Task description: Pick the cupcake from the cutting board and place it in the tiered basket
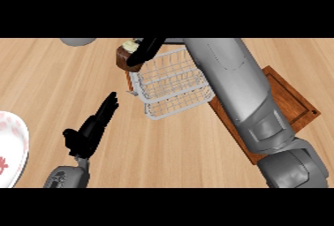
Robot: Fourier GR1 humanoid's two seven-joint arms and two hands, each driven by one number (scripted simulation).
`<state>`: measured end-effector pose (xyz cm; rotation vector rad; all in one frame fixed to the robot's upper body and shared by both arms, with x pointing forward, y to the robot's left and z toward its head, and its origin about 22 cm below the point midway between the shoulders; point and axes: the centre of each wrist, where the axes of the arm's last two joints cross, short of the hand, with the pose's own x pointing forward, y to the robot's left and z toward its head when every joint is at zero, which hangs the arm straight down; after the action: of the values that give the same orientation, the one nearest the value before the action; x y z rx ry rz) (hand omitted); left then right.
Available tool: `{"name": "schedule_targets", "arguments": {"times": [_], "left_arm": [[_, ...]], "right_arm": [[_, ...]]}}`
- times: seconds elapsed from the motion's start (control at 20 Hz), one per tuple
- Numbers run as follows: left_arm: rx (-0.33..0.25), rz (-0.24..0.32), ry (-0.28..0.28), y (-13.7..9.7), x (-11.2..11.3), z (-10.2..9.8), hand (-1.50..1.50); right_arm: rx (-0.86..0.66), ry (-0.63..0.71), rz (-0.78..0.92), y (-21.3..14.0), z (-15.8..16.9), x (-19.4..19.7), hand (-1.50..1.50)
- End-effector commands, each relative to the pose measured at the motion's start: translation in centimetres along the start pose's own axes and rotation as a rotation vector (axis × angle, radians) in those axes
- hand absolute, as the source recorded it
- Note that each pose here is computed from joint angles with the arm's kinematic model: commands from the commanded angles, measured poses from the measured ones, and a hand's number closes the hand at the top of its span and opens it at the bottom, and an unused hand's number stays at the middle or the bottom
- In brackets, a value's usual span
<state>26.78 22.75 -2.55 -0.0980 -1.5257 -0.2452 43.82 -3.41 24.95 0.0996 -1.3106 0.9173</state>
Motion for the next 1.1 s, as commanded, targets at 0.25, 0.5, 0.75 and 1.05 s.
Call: {"name": "schedule_targets", "arguments": {"times": [0.25,0.5,0.75,1.05], "left_arm": [[0.009,-0.014,0.015,0.1,0.0,0.1,0.00],[0.017,-0.013,-0.011,-0.1,0.8,-0.2,0.00],[0.038,-0.012,-0.013,1.2,1.4,-1.0,0.00],[0.023,0.000,-0.008,0.9,0.2,0.3,0.00]], "right_arm": [[-0.149,-0.045,-0.193,-1.0,1.2,0.5,-1.50],[-0.529,-0.067,-0.169,-7.2,4.2,-0.9,-1.50],[-0.709,-0.121,-0.264,-11.8,7.8,-2.5,-1.50],[-0.815,-0.240,-0.402,-20.6,15.7,-9.2,-1.50]]}}
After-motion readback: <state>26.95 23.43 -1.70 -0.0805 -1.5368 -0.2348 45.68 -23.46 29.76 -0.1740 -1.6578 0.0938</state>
